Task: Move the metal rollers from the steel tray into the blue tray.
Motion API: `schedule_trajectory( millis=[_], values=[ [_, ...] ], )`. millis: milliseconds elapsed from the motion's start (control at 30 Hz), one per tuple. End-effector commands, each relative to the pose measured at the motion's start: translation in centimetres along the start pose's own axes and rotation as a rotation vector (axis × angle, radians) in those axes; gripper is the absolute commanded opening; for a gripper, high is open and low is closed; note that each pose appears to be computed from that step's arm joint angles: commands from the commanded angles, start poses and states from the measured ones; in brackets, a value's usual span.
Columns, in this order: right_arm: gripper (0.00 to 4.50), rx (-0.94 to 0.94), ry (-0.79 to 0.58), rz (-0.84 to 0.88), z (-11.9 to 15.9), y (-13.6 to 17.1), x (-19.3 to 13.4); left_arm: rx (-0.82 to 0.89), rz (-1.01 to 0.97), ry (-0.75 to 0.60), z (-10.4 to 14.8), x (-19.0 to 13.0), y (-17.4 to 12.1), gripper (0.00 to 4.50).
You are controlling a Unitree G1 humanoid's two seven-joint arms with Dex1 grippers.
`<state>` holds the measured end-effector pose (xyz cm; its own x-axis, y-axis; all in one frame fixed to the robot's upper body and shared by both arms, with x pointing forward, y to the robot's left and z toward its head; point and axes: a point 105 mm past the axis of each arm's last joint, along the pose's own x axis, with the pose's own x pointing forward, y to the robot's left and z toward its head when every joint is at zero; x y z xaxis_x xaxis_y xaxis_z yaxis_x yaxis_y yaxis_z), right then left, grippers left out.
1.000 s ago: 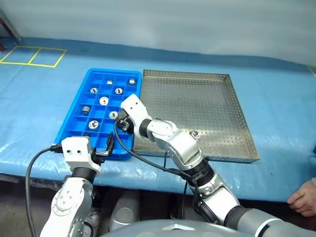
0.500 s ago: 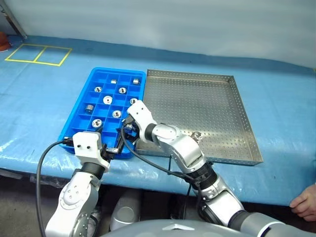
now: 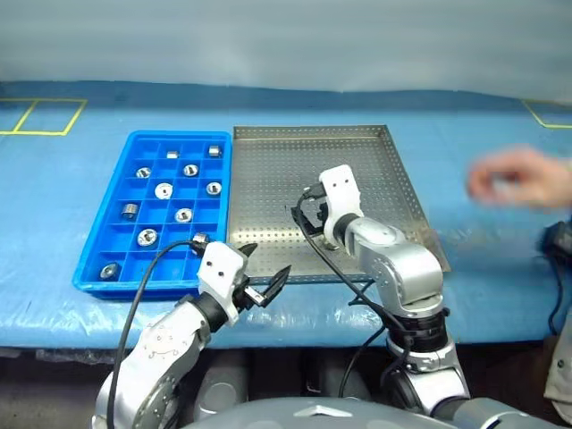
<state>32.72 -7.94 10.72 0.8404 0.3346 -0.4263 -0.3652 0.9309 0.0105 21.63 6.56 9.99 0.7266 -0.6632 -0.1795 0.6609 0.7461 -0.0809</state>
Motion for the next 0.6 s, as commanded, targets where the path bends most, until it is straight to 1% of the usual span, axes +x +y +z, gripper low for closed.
schedule_trajectory(
  millis=[33,200,300,600],
  values=[
    [4.48,0.071,0.01,-0.04,-0.5,-0.7,-0.8,0.008,-0.055,0.006,0.1,0.1,-0.8,4.07],
    [4.48,0.095,0.077,-0.075,-2.8,-0.9,-0.8,0.01,-0.055,0.012,0.0,0.1,-0.8,4.07],
    [4.48,0.111,0.1,-0.077,-3.7,-0.6,-0.7,0.011,-0.056,0.014,-0.1,0.1,-0.8,4.07],
    [4.48,0.099,0.113,-0.074,-4.2,-0.4,-0.6,0.018,-0.05,0.016,0.0,0.0,-0.6,4.07]
  ],
)
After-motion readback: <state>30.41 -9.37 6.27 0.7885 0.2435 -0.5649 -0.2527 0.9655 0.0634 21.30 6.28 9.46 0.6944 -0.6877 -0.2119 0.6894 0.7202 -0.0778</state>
